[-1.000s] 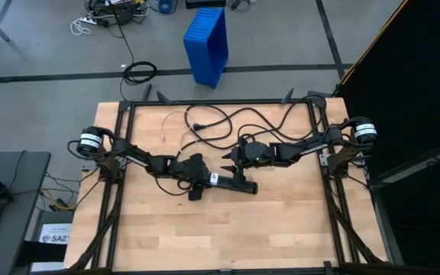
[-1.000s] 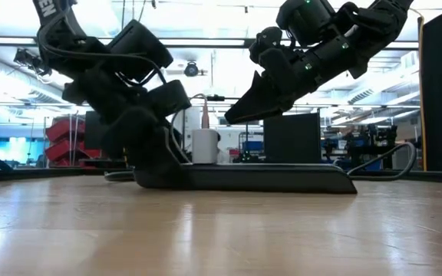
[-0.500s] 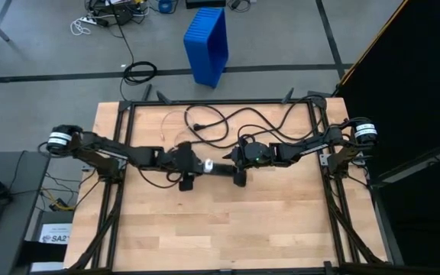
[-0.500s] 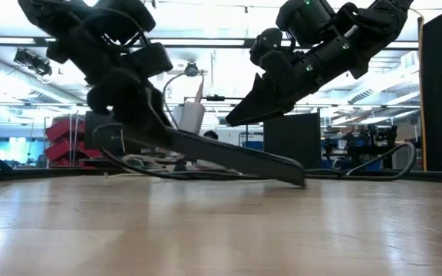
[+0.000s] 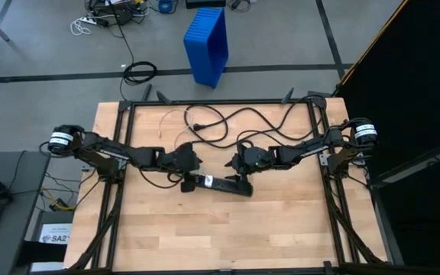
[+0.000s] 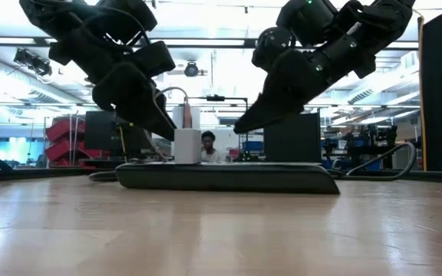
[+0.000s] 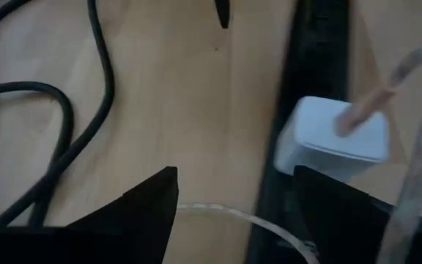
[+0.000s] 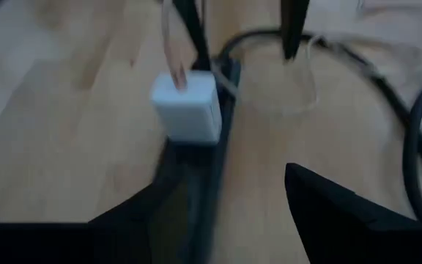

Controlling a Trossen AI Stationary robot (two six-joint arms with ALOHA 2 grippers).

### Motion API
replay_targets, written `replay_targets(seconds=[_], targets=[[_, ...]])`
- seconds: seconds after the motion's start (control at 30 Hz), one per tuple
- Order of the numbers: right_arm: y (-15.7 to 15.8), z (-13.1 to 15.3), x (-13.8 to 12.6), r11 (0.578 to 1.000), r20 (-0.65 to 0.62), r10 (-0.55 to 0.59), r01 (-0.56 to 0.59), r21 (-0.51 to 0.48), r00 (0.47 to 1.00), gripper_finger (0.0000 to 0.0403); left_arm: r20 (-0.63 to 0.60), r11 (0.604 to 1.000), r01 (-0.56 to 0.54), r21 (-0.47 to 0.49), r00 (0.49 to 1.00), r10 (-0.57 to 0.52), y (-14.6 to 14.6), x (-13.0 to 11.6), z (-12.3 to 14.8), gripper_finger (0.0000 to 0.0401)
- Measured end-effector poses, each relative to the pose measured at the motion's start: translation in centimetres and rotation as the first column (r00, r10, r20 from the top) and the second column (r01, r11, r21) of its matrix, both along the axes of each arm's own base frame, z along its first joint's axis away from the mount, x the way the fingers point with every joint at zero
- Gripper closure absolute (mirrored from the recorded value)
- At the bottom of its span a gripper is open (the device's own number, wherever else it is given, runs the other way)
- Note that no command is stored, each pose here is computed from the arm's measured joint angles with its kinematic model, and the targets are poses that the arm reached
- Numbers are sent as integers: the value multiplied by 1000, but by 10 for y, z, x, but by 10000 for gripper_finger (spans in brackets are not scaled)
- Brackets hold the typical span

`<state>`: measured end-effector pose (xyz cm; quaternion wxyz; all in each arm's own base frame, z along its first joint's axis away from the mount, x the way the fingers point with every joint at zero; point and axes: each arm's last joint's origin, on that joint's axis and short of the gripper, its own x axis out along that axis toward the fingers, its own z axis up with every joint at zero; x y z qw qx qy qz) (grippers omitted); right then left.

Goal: Insert USB
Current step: Remove the white charger adapter from the black outlet extension

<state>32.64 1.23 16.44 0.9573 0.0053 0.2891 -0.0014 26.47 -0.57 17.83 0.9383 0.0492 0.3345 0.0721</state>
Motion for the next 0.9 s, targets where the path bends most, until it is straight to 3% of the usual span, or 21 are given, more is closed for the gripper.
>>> replay_targets(seconds=[0.27,0.4,0.57,0.8,0.9], targets=[[14,1,0,999,9,31,-31,24,999,157,108,986,-126,110,988,114,9,-7,24,149],[18,2,0,999,22,33,-33,17,999,153,99,979,-157,130,984,145,10,-9,24,149],[18,2,0,1000,22,19,-20,8,1000,160,-27,999,-26,37,999,27,6,-15,14,149],[17,2,0,1000,22,18,-19,9,1000,162,-229,998,-21,-60,973,7,4,-22,20,146],[17,2,0,1000,22,17,-18,8,1000,158,-254,995,26,-93,966,-49,2,-19,33,141]])
